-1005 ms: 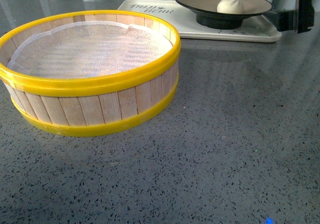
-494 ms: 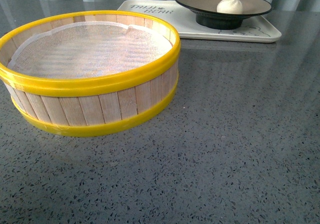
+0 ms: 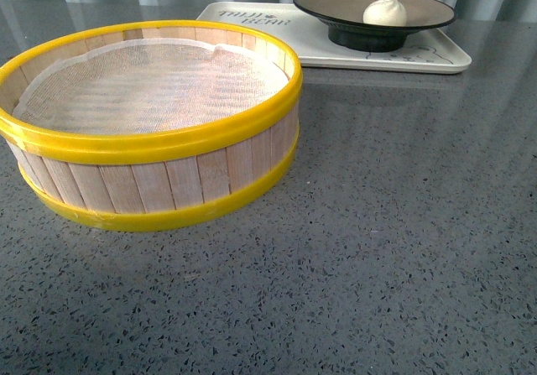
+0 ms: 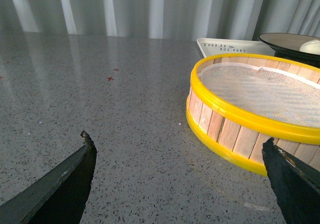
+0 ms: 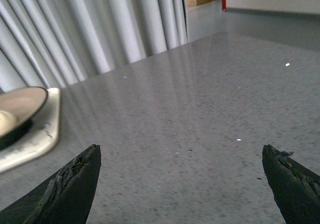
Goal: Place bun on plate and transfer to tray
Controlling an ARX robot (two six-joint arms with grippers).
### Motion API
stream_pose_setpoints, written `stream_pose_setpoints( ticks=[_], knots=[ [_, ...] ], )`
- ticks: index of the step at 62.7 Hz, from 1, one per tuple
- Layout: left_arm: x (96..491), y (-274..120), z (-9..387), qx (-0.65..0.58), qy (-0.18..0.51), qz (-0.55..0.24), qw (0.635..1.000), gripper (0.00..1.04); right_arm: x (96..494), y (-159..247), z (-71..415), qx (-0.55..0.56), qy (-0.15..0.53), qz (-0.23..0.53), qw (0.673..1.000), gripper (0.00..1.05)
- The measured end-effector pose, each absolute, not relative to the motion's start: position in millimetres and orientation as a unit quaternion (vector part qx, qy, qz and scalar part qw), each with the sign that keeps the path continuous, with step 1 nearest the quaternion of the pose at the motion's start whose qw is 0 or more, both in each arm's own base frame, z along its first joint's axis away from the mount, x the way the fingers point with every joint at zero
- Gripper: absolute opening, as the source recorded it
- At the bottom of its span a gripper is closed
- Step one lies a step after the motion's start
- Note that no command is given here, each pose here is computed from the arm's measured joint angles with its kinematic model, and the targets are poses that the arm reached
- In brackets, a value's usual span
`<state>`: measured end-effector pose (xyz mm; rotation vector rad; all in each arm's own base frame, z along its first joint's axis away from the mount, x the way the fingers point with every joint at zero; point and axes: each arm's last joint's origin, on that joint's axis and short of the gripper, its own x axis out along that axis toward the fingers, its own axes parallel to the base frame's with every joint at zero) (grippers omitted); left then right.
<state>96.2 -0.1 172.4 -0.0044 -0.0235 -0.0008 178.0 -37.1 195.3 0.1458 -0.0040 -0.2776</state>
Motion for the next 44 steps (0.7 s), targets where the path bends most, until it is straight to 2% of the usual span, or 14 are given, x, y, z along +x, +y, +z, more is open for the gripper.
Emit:
stream_pose_setpoints(
  ticks=[3,7,19,25,32,34,44],
  knots=[
    [96.2,-0.1,172.4,-0.002,-0.012,0.0,1.0,0.98,170.6,-31.9,187.8,0.045,0.005,-0.066,0.997,0.79],
    [96.2,-0.1,172.4,-0.002,-0.012,0.0,1.0,0.98,161.9,-23.8,180.3,0.026,0.006,-0.015,1.0,0.69],
    [96.2,-0.1,172.4,-0.002,-0.012,0.0,1.0,0.98,147.1,-12.8,160.9,0.008,0.011,-0.004,1.0,0.38],
    [96.2,-0.1,172.4,-0.002,-0.012,-0.001,1.0,0.98,142.8,-7.6,161.0,0.006,0.011,-0.018,1.0,0.24],
    [96.2,-0.1,172.4,-0.002,-0.012,-0.001,1.0,0.98,137.6,-0.8,164.6,0.003,0.003,0.0,1.0,0.04],
    [96.2,-0.1,172.4,-0.002,-0.012,0.0,1.0,0.98,136.3,-0.2,164.9,0.001,0.002,0.002,1.0,0.01],
    [96.2,-0.1,172.4,-0.002,-0.012,-0.001,1.0,0.98,130.5,-0.4,165.9,0.001,0.002,-0.001,1.0,0.02]
  ],
)
